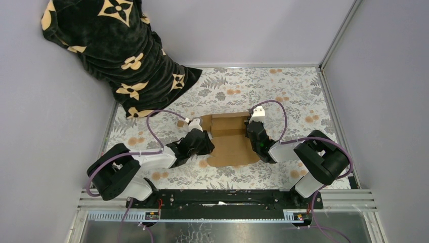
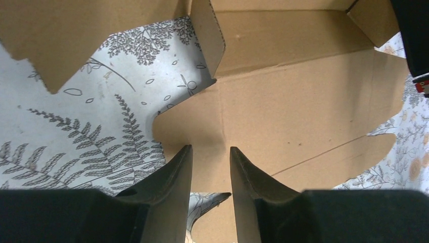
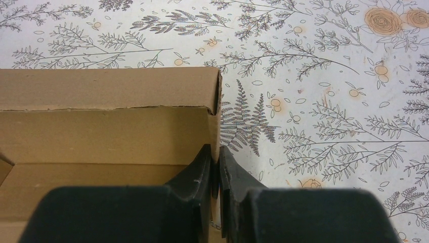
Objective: Fold the paper box
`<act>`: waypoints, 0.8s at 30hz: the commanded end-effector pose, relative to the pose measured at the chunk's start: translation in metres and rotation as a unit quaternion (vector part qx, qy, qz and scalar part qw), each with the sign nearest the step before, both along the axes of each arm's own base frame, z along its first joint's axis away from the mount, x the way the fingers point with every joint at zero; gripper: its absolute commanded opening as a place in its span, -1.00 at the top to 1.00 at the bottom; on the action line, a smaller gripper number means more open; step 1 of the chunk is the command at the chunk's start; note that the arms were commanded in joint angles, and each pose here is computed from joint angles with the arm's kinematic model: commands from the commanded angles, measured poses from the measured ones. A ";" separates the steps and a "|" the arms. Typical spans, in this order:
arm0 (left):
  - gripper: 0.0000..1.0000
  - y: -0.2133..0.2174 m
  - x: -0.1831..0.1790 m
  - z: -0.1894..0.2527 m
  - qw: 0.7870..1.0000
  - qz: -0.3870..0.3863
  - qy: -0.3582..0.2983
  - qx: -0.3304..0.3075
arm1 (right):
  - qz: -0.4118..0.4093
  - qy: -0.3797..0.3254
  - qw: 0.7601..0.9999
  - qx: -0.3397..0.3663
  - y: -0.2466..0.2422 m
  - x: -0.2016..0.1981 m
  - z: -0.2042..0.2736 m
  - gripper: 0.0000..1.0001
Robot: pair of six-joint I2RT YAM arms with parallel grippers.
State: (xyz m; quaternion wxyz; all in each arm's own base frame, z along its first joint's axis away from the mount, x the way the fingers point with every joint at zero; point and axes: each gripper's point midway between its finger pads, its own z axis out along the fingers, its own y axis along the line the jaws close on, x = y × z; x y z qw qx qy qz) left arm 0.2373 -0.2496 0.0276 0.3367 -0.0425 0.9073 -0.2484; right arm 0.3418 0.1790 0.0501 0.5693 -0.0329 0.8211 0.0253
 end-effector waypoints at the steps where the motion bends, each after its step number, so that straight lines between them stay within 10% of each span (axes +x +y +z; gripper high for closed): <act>1: 0.21 -0.016 0.006 0.010 0.999 -0.004 -0.029 -0.045 | 0.011 0.012 1.000 0.015 0.006 -0.008 -0.006 0.91; 24: 0.12 0.002 0.040 0.115 0.993 0.007 -0.119 -0.018 | 0.003 0.007 1.000 0.003 -0.001 -0.009 -0.003 0.91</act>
